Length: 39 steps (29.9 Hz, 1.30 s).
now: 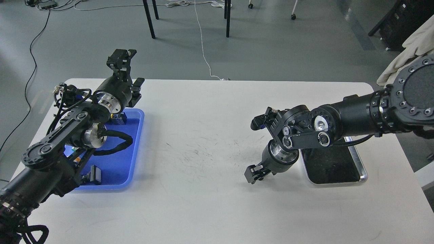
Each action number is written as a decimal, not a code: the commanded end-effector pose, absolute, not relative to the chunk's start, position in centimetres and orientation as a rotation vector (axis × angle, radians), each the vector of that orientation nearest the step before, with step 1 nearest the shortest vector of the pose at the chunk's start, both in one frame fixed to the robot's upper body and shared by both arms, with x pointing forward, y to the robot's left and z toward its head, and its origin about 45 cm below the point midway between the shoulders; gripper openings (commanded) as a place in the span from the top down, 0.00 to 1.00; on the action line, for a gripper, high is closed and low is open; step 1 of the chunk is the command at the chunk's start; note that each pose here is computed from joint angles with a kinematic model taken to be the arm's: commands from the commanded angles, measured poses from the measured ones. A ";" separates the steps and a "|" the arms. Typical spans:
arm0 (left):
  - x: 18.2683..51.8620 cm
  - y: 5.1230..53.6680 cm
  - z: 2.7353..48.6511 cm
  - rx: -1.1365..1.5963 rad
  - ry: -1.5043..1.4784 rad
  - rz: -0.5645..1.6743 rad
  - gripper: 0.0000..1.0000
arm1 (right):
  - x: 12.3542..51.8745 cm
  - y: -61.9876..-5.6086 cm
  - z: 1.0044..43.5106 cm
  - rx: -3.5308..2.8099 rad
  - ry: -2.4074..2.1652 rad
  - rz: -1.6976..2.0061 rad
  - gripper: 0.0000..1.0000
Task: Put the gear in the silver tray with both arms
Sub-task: 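Lower the right gripper onto the second gear and grasp it, then lift the gear and carry it over the silver tray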
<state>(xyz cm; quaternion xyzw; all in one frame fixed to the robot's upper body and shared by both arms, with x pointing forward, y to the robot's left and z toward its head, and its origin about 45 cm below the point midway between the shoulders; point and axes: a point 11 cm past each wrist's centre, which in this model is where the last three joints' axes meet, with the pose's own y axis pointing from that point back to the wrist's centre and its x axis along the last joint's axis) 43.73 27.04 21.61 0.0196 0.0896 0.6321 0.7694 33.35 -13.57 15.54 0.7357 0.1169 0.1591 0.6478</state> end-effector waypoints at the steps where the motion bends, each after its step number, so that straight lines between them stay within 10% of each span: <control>1: 43.7 27.0 21.6 0.042 0.194 1.371 0.02 | 33.2 -13.7 15.3 1.675 0.266 0.356 0.34; 8: 43.7 27.1 21.6 0.043 0.193 1.372 0.02 | 33.6 -13.9 15.1 1.657 0.269 0.382 0.57; 14: 43.8 27.1 21.7 0.042 0.192 1.372 0.02 | 33.8 -14.0 15.2 1.642 0.278 0.404 0.98; 23: 43.9 27.1 22.0 0.039 0.187 1.372 0.02 | 34.5 -13.2 16.4 1.651 0.260 0.441 0.98; 29: 44.1 27.1 22.3 0.038 0.177 1.370 0.02 | 37.7 -8.1 24.9 1.744 0.158 0.630 0.98; 39: 44.0 27.4 22.1 0.049 0.176 1.375 0.02 | 39.0 -25.3 24.6 1.680 -0.061 0.456 0.98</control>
